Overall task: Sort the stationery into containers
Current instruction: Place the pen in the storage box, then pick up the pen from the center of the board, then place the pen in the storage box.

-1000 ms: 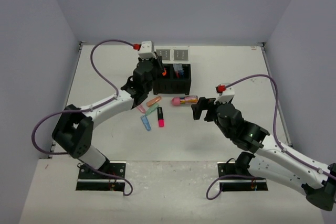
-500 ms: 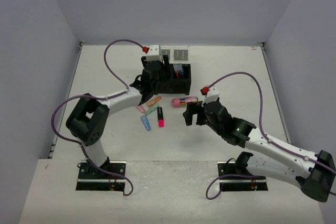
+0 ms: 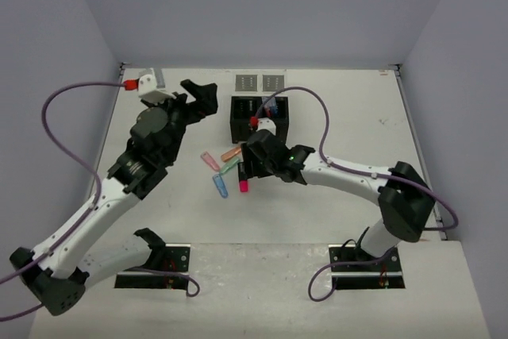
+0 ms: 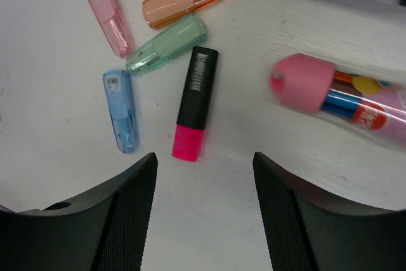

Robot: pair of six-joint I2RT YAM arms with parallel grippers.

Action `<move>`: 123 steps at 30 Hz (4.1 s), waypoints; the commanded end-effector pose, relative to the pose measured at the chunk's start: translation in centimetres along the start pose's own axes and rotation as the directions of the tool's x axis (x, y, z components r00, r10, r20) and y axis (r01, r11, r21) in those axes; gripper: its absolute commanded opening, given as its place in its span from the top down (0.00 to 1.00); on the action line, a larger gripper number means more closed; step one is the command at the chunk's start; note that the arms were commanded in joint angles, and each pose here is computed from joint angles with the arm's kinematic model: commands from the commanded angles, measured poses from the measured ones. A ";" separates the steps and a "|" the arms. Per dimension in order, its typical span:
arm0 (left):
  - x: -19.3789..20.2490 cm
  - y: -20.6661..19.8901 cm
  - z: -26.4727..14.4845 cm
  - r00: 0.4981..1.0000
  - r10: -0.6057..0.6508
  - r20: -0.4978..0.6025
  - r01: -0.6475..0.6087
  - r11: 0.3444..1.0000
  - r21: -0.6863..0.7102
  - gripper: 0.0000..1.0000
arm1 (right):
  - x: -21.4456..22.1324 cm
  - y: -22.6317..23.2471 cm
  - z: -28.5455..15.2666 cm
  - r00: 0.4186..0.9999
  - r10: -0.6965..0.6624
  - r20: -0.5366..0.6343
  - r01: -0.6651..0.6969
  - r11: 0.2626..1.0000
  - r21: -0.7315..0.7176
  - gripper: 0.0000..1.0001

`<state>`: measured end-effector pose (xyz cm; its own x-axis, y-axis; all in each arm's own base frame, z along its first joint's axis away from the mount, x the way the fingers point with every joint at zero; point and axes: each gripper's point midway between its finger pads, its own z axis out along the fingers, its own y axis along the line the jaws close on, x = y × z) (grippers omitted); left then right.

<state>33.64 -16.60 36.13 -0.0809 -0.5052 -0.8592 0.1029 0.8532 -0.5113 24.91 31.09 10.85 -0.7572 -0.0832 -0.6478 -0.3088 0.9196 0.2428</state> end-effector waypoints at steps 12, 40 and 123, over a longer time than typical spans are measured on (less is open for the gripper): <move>4.4 8.5 -9.1 0.968 0.113 -0.224 -0.141 0.983 -0.113 0.00 | 4.7 3.0 7.1 0.973 -0.015 -0.230 0.049 0.989 0.140 0.45; 14.2 -3.3 -10.1 0.793 -0.143 -0.593 0.410 0.845 0.345 0.01 | -0.7 1.7 -6.4 0.935 -0.188 0.300 0.226 0.969 -0.096 1.00; 20.6 17.3 -3.1 0.864 -0.345 -0.366 -0.120 0.566 -0.816 0.13 | -1.9 -7.1 -10.1 0.935 0.040 0.353 -0.074 0.994 0.082 0.01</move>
<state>32.84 -12.44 13.13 -0.4110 -0.6286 -0.6603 -0.6520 0.7089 -0.2691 22.06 20.64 15.57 -0.5528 0.0594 -0.8312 -0.2117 0.9547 0.2090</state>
